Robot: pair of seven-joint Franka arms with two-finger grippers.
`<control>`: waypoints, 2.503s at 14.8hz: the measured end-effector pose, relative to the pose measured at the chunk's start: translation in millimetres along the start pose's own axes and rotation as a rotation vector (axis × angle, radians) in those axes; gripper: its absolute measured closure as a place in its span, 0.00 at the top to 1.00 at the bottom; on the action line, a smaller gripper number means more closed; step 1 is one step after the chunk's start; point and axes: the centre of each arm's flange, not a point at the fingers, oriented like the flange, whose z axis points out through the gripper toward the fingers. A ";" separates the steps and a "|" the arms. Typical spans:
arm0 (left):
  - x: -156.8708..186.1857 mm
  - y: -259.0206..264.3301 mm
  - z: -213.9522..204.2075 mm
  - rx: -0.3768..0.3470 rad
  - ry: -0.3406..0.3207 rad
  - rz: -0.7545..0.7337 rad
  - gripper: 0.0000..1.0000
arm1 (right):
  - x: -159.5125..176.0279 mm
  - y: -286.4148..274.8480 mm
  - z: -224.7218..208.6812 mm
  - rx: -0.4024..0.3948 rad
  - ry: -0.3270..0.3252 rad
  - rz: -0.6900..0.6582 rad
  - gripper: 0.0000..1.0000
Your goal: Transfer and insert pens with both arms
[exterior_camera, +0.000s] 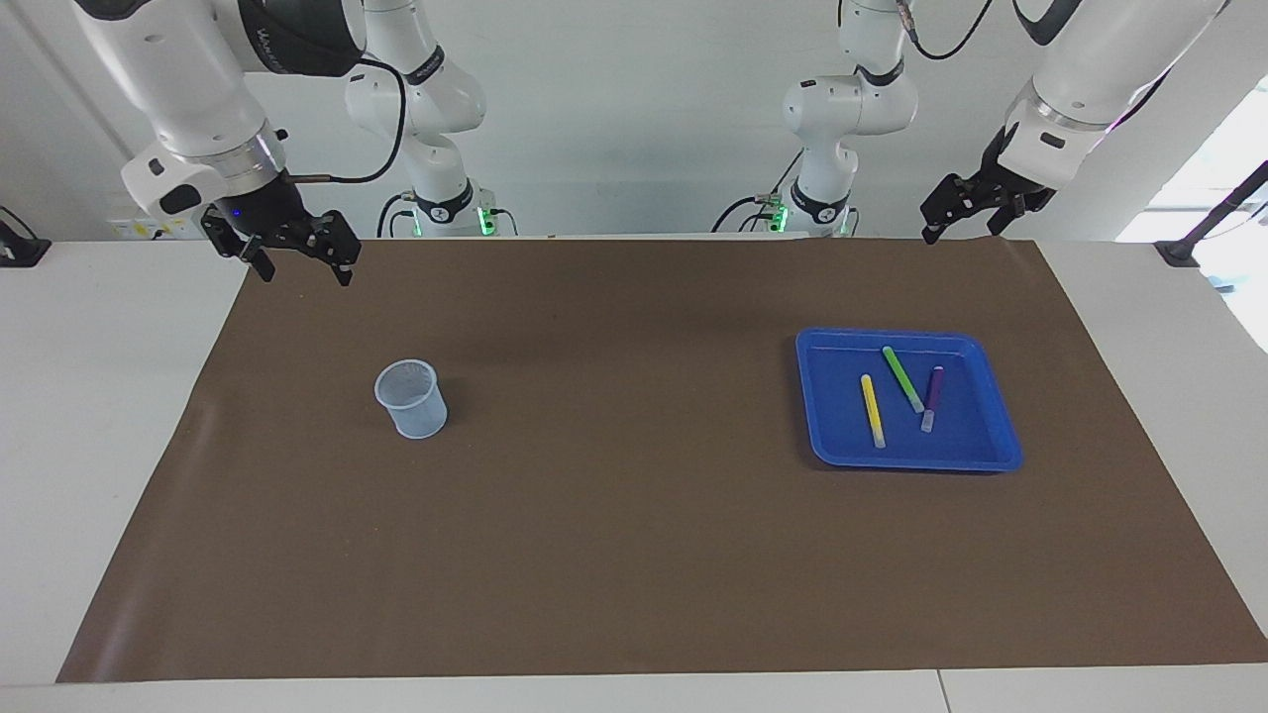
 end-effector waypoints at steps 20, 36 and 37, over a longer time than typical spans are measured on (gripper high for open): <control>106.0 -111.9 242.9 -0.028 0.032 0.486 1.00 | -2.0 -3.6 -5.4 0.015 0.022 -0.004 1.00; 127.3 -106.9 305.7 -0.013 -0.003 0.638 0.76 | -2.1 -3.5 -4.9 0.015 0.021 -0.004 1.00; 127.5 -106.6 306.5 -0.013 -0.003 0.639 0.76 | -2.1 -3.5 -4.9 0.015 0.021 -0.004 1.00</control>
